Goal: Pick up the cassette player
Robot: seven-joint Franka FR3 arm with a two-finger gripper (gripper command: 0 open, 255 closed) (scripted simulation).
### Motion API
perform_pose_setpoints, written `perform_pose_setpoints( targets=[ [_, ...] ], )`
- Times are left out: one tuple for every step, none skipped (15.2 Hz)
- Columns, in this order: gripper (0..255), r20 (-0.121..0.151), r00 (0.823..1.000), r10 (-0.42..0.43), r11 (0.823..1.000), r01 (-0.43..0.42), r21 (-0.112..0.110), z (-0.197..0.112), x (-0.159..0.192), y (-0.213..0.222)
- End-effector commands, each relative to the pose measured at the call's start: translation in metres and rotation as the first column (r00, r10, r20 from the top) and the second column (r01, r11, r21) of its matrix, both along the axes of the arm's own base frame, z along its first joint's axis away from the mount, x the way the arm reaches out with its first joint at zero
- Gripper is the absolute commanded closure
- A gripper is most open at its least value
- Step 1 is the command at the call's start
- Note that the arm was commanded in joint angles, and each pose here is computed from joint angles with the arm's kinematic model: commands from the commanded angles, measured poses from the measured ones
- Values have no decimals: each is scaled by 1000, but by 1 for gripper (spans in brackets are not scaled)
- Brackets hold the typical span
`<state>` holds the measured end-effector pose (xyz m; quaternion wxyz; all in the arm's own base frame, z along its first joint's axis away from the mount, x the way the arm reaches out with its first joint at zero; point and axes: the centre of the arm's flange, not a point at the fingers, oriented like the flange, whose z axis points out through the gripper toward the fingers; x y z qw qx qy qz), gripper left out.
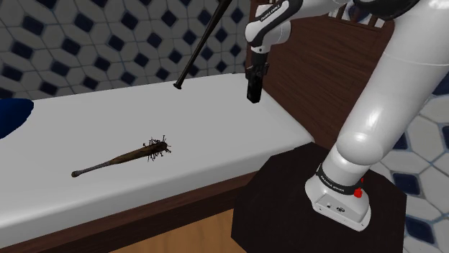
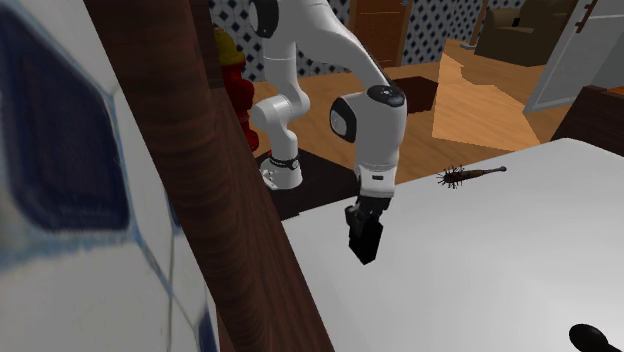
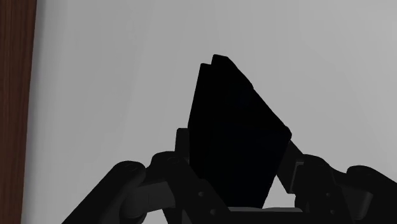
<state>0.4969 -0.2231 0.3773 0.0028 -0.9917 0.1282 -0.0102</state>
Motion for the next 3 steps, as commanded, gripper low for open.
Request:
perform_pose_setpoints(
  targets=[
    [255,0,1000,0,1000,0,0,12,0,0],
    [255,0,1000,0,1000,0,0,13,0,0],
    [255,0,1000,0,1000,0,0,13,0,0]
  ],
)
